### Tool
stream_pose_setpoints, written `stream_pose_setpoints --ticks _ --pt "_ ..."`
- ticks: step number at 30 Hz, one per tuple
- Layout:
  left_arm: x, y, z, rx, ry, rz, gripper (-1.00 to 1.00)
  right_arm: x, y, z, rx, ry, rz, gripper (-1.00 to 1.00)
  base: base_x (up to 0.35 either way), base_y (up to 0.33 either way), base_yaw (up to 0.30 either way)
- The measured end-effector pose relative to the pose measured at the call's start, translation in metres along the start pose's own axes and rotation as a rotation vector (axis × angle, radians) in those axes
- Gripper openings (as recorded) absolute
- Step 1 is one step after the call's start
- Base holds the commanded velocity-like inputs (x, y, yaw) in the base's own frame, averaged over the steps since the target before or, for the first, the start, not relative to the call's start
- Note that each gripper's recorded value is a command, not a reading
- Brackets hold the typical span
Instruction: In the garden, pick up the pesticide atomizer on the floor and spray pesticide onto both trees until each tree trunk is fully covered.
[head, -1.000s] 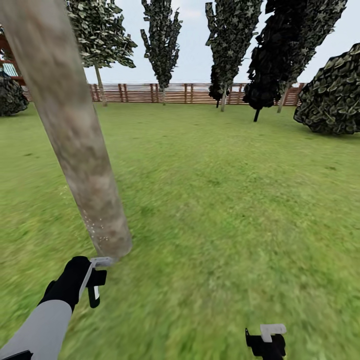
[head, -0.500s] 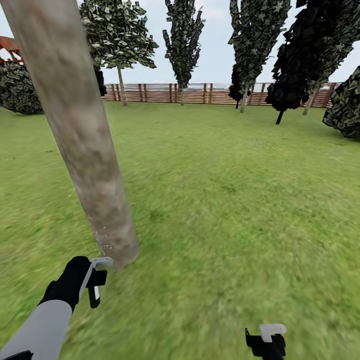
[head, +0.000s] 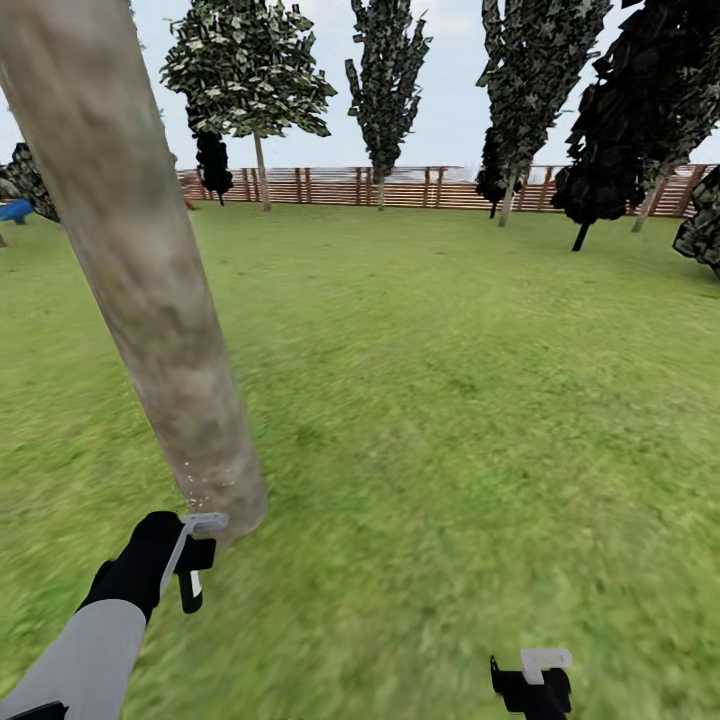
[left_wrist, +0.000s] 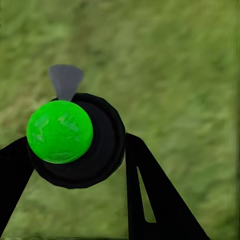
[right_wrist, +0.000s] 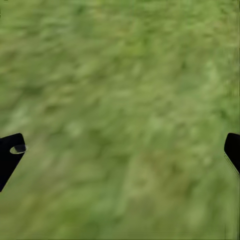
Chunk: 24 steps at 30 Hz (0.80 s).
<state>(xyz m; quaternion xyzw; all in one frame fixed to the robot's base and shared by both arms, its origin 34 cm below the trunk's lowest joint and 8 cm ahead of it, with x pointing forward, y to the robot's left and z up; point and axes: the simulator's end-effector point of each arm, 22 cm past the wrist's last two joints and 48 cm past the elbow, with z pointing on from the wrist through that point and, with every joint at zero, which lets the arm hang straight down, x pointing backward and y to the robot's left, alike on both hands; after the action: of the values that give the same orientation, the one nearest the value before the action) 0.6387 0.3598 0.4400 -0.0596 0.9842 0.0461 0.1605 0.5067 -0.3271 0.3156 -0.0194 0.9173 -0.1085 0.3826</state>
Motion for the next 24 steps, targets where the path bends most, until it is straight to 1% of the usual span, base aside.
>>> stream_pose_setpoints --ticks 5,13,15,20,23,24 --pt "0.0 0.002 0.0 -0.002 -0.001 -0.002 -1.0 0.0 0.0 0.0 0.0 0.0 0.0 1.0 0.007 -0.298 0.248" --pt "0.0 0.004 -0.001 -0.005 0.0 -0.004 -1.0 0.0 0.0 0.0 0.0 0.0 0.0 1.0 0.1 -0.298 0.029" --pt "0.0 0.005 -0.001 -0.005 0.0 -0.004 -1.0 0.0 0.0 0.0 0.0 0.0 0.0 1.0 0.101 -0.29 0.126" --pt "-0.001 0.004 -0.001 -0.001 -0.001 -0.008 -1.0 0.0 0.0 0.0 0.0 0.0 0.0 1.0 0.015 -0.062 0.257" --pt "-0.013 0.005 -0.008 -0.002 -0.029 -0.012 -1.0 0.0 0.0 0.0 0.0 0.0 0.0 1.0 0.001 -0.004 0.276" --pt "-0.031 0.003 -0.018 0.006 -0.071 -0.019 -1.0 0.0 0.0 0.0 0.0 0.0 0.0 1.0 0.0 -0.001 0.278"
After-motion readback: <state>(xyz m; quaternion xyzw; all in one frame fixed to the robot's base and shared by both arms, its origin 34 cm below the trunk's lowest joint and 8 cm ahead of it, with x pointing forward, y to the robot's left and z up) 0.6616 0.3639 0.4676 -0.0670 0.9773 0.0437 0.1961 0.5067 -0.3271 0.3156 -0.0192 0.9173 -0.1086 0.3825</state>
